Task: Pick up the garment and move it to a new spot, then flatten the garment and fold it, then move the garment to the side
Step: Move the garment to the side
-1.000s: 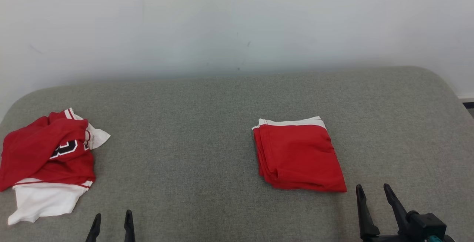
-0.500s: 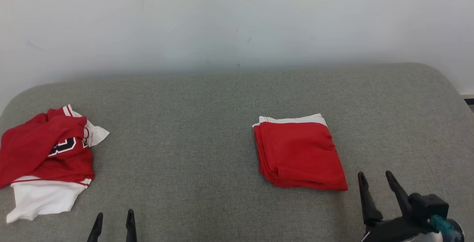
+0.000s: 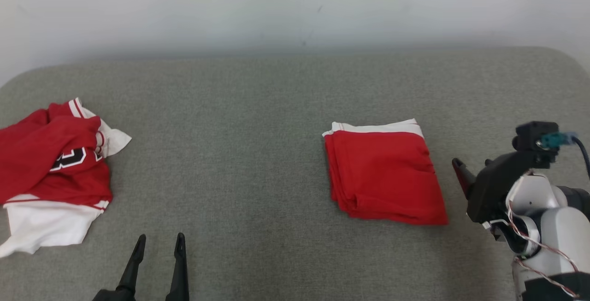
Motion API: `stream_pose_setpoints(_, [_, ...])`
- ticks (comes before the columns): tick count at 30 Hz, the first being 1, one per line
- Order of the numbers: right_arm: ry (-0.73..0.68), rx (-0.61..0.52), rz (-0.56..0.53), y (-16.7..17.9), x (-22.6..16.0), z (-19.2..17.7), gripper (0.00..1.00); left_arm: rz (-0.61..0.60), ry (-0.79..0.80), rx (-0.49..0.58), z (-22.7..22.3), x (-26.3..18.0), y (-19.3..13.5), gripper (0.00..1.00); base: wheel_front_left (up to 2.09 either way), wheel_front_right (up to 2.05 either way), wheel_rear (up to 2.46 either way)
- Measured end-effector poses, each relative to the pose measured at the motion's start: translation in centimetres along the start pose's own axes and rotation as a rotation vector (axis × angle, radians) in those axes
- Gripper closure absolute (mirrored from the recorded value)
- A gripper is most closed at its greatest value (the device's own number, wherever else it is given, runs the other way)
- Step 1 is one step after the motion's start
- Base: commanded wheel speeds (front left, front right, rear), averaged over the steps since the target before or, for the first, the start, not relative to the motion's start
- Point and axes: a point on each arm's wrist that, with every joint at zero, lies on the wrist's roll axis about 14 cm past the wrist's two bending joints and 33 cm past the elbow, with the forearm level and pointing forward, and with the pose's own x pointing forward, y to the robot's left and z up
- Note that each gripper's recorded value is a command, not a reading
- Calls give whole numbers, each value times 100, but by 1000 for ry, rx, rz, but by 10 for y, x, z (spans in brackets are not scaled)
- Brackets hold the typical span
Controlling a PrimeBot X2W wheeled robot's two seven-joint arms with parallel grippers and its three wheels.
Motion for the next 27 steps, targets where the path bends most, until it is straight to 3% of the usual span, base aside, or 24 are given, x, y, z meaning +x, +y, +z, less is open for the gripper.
stream_pose_setpoints(6, [289,-28,11,13,25,-34,0,12,15,-2,-5,5,5,0,0,0,0])
stream_pose_setpoints(23, [466,-83,29,33,80,-64,0,58,74,3,-25,12,22,0,0,0,0])
stream_pose_setpoints(24, [471,-93,33,35,82,-65,15,59,76,3,-26,12,22,0,0,0,0])
stream_pose_setpoints(25, [473,-101,42,38,83,-65,87,60,77,3,-26,13,22,0,0,0,0])
stream_pose_setpoints(26, [471,-109,47,40,84,-65,100,58,78,3,-27,14,22,0,0,0,0])
stream_pose_setpoints(27, [471,-120,50,40,84,-65,100,55,76,3,-27,16,21,0,0,0,0])
